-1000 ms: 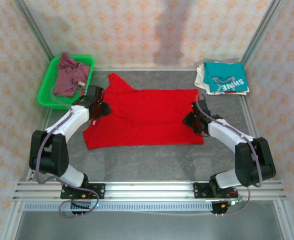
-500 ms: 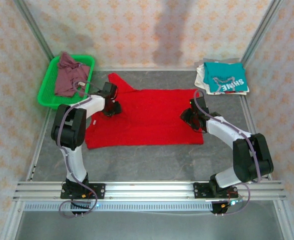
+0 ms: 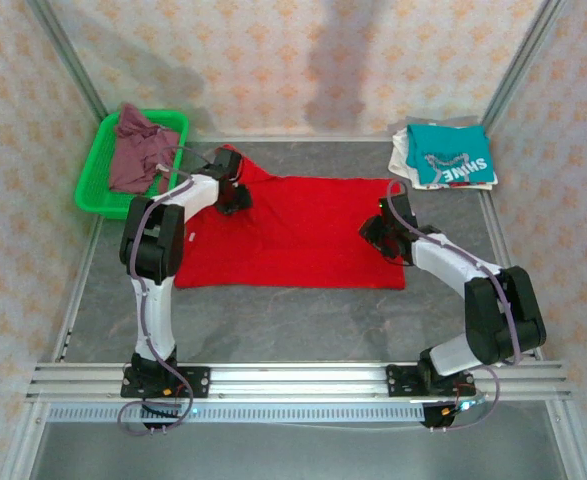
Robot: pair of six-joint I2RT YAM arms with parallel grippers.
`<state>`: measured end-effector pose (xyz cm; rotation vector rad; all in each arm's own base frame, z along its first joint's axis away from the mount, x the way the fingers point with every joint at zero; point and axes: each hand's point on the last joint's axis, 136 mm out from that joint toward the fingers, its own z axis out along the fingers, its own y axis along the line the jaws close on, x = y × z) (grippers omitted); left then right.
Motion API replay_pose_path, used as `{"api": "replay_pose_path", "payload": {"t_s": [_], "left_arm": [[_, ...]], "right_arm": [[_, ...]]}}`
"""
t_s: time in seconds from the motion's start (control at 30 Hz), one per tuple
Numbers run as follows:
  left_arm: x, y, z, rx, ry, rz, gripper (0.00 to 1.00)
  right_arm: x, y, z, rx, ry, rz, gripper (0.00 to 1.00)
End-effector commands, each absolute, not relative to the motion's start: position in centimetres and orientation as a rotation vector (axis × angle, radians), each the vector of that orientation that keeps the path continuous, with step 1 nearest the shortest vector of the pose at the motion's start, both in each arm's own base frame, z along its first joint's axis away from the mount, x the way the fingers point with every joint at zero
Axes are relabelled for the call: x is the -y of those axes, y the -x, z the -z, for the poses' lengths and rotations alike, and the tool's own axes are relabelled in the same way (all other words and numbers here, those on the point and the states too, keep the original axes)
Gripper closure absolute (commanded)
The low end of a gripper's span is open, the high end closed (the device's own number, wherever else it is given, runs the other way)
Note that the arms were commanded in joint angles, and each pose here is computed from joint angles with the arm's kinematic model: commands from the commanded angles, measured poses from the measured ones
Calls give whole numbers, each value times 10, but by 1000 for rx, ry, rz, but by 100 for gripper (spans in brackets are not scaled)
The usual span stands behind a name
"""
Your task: Fold and stack the t-shirts
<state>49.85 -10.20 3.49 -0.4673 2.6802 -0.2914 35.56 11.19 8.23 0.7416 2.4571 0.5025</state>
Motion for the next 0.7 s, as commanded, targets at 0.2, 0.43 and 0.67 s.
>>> {"api": "replay_pose_path", "payload": {"t_s": [0.2, 0.43, 0.67], "left_arm": [[109, -520, -56, -2642, 439, 306, 64], [99, -485, -89, -2577, 463, 323, 63], [63, -402, -92, -2522, 546, 194, 56]], "right_arm": [[-110, -357, -83, -2443, -731, -482, 57], [-107, -359, -84, -2455, -688, -438, 56], [-97, -359, -70, -2563, -598, -284, 55]]}}
